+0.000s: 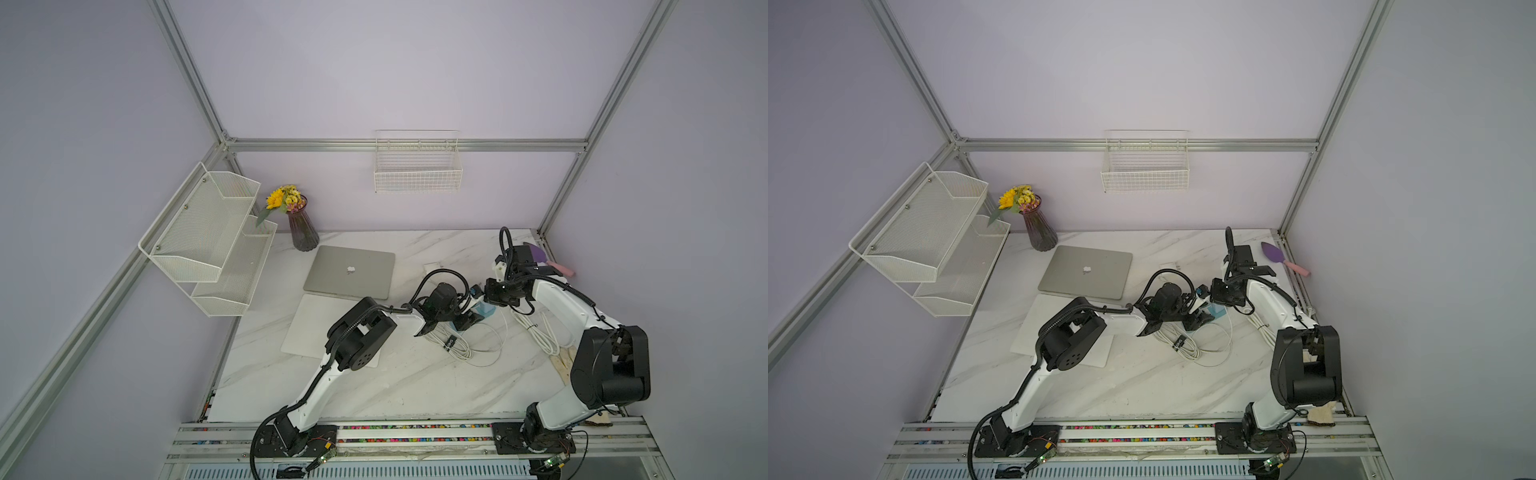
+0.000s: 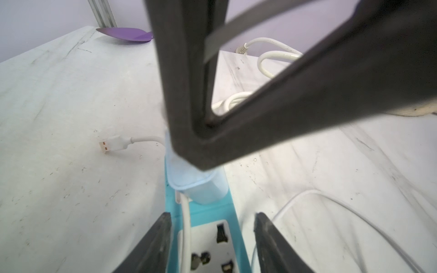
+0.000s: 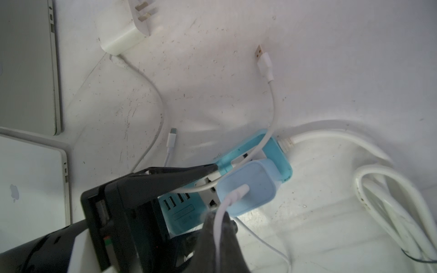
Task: Unplug the laptop charger
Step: Remove the charging cable from the plug.
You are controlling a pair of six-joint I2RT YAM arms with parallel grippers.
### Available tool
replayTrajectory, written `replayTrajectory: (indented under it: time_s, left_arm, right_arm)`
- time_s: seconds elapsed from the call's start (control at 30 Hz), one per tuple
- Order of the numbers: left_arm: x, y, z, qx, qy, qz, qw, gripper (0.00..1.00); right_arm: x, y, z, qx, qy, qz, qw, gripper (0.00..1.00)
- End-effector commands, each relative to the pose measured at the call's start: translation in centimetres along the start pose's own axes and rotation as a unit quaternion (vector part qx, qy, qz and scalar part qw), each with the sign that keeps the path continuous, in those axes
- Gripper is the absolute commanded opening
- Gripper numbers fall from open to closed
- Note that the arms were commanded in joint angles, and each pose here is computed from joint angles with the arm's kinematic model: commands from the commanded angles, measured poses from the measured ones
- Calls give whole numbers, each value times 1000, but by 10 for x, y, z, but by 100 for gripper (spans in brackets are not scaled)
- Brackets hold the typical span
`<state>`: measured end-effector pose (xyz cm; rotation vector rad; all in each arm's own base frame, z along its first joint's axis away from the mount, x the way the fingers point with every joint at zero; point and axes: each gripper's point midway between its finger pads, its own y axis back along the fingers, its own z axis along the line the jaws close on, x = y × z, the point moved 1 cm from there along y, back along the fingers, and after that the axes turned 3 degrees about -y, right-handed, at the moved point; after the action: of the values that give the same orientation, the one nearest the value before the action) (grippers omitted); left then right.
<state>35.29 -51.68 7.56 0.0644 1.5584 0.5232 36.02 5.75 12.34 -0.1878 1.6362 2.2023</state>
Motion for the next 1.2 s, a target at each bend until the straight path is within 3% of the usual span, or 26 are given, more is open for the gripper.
replayTrajectory:
  time_s: [0.0,0.2,0.53,0.7,0.9,1.03,1.17]
  left_arm:
    - [-54,13,-3,5,-23,-67,997,62]
    - [-68,6,-5,4,-26,-82,996,68]
    - [-77,-11,-14,1,-35,-87,996,66]
    - [-77,-18,-5,-31,-21,-91,995,57]
    - [-66,-32,-22,1,-27,-72,997,46]
    - [-58,-35,-25,-2,-23,-62,998,32]
    - [-54,-38,-23,-11,-25,-51,998,13]
  right_arm:
    - [20,-1,-9,7,-20,24,999,0]
    - [25,1,-29,6,-60,17,998,0]
    - [25,-3,-25,-20,-69,16,997,0]
    - [24,-1,-23,-24,-68,13,997,0]
    - [20,2,-20,-30,-66,7,997,0]
    - [20,3,-20,-30,-65,6,997,0]
    - [19,3,-19,-31,-65,5,997,0]
